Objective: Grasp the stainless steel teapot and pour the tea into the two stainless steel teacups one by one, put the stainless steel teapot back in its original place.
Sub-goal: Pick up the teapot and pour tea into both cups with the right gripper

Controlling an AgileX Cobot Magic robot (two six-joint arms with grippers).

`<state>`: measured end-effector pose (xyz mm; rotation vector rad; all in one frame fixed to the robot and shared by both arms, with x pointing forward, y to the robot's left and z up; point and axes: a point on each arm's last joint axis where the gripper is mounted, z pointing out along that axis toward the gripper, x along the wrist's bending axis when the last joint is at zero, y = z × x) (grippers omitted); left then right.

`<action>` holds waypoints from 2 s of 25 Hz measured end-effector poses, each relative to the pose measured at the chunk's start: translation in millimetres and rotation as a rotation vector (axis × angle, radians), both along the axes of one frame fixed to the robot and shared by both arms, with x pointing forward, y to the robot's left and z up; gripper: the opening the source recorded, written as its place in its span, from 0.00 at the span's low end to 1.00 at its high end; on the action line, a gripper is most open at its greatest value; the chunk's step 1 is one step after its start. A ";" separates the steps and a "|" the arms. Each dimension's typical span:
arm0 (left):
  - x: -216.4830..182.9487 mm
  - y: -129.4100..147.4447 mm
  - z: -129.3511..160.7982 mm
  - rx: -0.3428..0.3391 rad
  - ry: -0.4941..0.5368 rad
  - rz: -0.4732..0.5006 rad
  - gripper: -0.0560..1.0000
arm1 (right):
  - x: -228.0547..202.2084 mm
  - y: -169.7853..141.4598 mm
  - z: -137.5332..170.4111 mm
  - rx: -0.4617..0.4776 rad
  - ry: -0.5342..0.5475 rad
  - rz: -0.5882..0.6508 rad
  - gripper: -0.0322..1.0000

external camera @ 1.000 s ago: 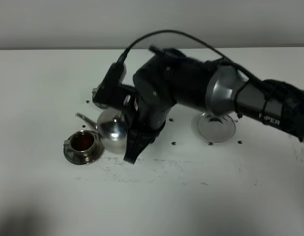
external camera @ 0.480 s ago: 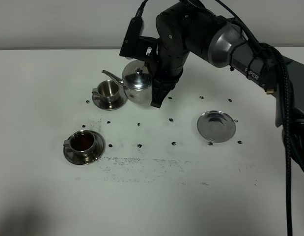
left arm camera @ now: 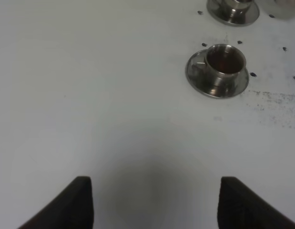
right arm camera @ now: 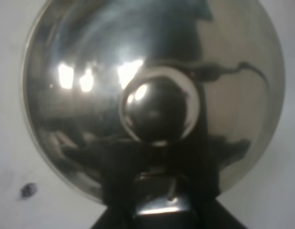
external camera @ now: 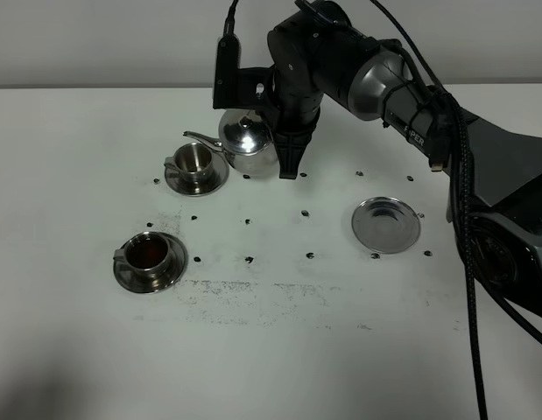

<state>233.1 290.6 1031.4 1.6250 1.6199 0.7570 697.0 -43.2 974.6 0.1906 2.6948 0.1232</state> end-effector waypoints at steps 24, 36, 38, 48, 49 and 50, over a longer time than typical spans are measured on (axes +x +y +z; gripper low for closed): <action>0.0 0.0 0.0 0.000 0.000 0.000 0.57 | 8.1 13.2 -3.7 -0.205 -0.199 0.199 0.21; 0.0 0.0 0.0 0.000 0.000 0.000 0.57 | 11.7 15.9 -12.1 -0.316 -0.257 0.245 0.21; 0.0 0.0 0.0 0.000 0.000 0.000 0.57 | 11.8 16.2 -11.1 -0.338 -0.271 0.252 0.21; 0.0 0.0 0.0 0.000 0.000 0.000 0.57 | 12.3 19.6 -7.7 -0.385 -0.320 0.280 0.21; 0.0 0.0 0.0 0.000 0.000 0.000 0.57 | 12.5 19.4 -7.5 -0.388 -0.322 0.281 0.21; 0.0 0.0 0.0 0.000 0.000 0.000 0.57 | 12.5 19.5 -7.4 -0.390 -0.323 0.282 0.21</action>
